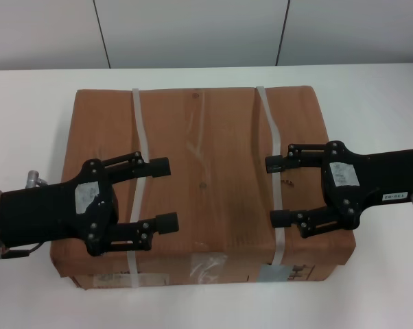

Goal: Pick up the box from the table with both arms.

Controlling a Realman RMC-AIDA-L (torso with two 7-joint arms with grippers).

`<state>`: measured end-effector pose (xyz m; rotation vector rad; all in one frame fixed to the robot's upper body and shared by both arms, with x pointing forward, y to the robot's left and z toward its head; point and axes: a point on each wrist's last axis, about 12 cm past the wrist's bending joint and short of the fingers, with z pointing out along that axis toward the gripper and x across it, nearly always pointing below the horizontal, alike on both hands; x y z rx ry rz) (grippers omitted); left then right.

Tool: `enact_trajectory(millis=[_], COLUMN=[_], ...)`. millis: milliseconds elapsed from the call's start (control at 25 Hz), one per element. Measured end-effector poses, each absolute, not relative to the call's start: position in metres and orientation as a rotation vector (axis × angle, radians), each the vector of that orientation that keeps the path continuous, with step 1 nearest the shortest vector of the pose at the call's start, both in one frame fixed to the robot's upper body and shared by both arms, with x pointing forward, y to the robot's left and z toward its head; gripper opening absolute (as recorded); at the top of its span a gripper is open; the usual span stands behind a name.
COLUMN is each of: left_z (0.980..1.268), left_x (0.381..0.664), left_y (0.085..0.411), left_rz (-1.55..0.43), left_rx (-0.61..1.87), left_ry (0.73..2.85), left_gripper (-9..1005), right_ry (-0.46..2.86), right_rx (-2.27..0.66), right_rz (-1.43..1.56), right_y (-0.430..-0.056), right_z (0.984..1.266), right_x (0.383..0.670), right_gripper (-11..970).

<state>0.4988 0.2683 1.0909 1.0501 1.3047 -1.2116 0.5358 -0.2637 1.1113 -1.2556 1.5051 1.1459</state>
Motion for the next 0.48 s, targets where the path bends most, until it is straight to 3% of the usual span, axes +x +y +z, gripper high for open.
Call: enact_trajectory(millis=[480], left_z=[1.0908], left_x=[0.4987], left_y=[0.2684], left_rz=[-1.211], left_rx=[1.049], left_ry=[1.305], left_gripper=[800], right_ry=[1.504], right_rx=[-1.256], right_rz=[1.145], right_y=[-0.2631], right_z=[1.1110], right_x=[0.5357], right_gripper=[879])
